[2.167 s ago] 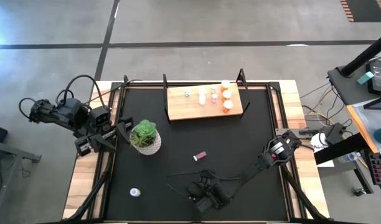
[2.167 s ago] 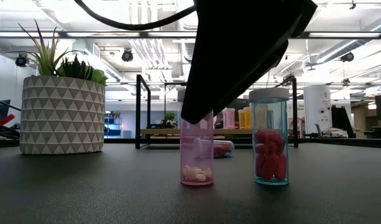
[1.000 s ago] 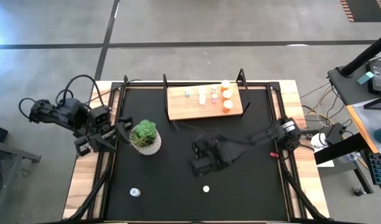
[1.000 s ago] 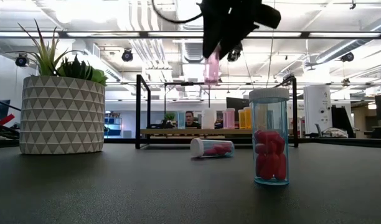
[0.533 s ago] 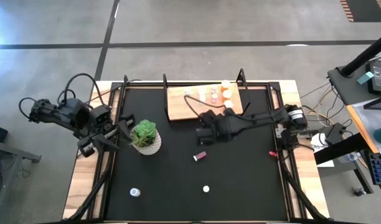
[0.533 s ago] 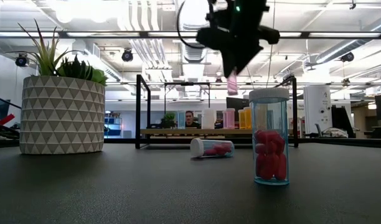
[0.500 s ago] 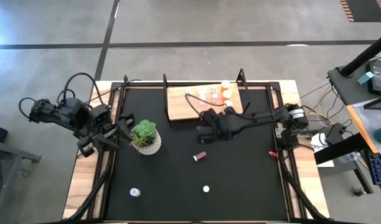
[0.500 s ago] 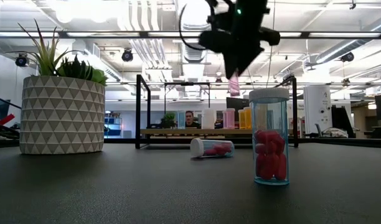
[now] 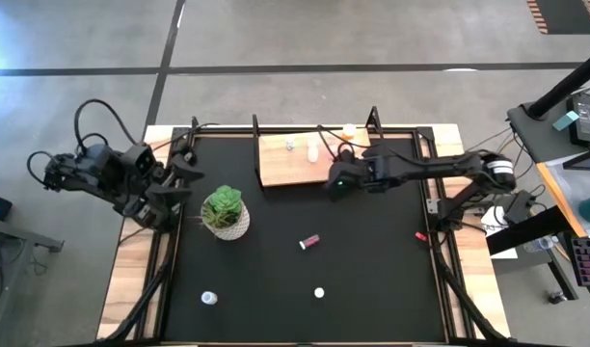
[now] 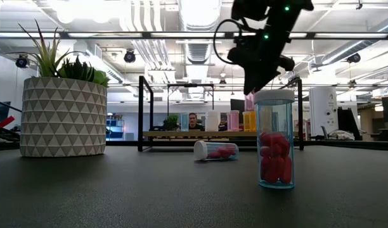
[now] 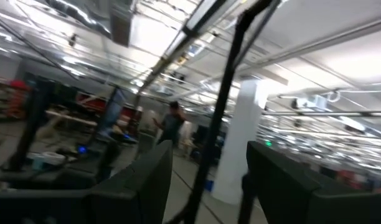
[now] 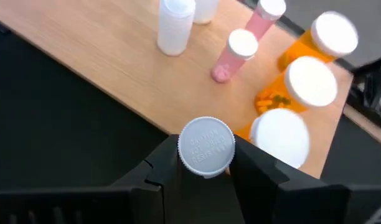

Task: Pick and place medicine bottles onto shelf by color
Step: Put the pink pill bottle on the shelf aligned with the other pink pill bottles

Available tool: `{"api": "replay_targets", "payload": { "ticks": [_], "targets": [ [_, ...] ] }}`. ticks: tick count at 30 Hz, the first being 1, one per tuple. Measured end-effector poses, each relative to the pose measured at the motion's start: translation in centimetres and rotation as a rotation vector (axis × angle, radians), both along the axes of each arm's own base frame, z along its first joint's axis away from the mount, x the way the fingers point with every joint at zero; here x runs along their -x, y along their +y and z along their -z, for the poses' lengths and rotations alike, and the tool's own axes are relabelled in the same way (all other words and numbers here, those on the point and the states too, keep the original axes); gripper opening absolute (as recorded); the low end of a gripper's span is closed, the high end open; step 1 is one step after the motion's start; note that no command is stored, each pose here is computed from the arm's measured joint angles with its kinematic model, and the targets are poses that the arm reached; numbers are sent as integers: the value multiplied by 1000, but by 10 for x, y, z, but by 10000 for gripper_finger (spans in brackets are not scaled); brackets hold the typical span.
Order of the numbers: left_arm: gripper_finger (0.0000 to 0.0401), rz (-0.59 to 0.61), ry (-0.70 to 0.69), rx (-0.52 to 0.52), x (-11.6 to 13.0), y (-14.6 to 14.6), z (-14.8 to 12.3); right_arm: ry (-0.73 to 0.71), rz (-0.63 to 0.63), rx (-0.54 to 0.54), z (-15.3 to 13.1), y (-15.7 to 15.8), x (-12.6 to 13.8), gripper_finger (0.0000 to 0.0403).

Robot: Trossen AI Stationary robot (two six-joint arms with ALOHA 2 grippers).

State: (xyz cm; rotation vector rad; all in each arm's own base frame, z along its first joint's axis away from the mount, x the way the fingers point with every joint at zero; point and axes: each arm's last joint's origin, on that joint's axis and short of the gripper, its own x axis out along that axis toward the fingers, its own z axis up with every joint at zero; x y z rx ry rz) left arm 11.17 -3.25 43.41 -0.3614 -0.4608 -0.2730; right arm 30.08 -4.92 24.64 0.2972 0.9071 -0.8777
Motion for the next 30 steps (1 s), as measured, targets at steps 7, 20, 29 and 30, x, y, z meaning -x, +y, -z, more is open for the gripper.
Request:
{"api": "replay_targets", "payload": {
  "ticks": [7,20,29,30],
  "targets": [
    [190,-61,-13,-2,1,2,-7,8,-26,3,8,-13,11,114],
    [190,-145,-2,0,-4,2,-9,-6,-146,-13,24,-33,11,114],
    [190,-160,-40,-11,8,6,-12,-46,-156,-28,27,-40,9,114],
    [190,-160,-44,-10,10,7,-12,-50,-155,-27,27,-41,9,114]
  ]
}}
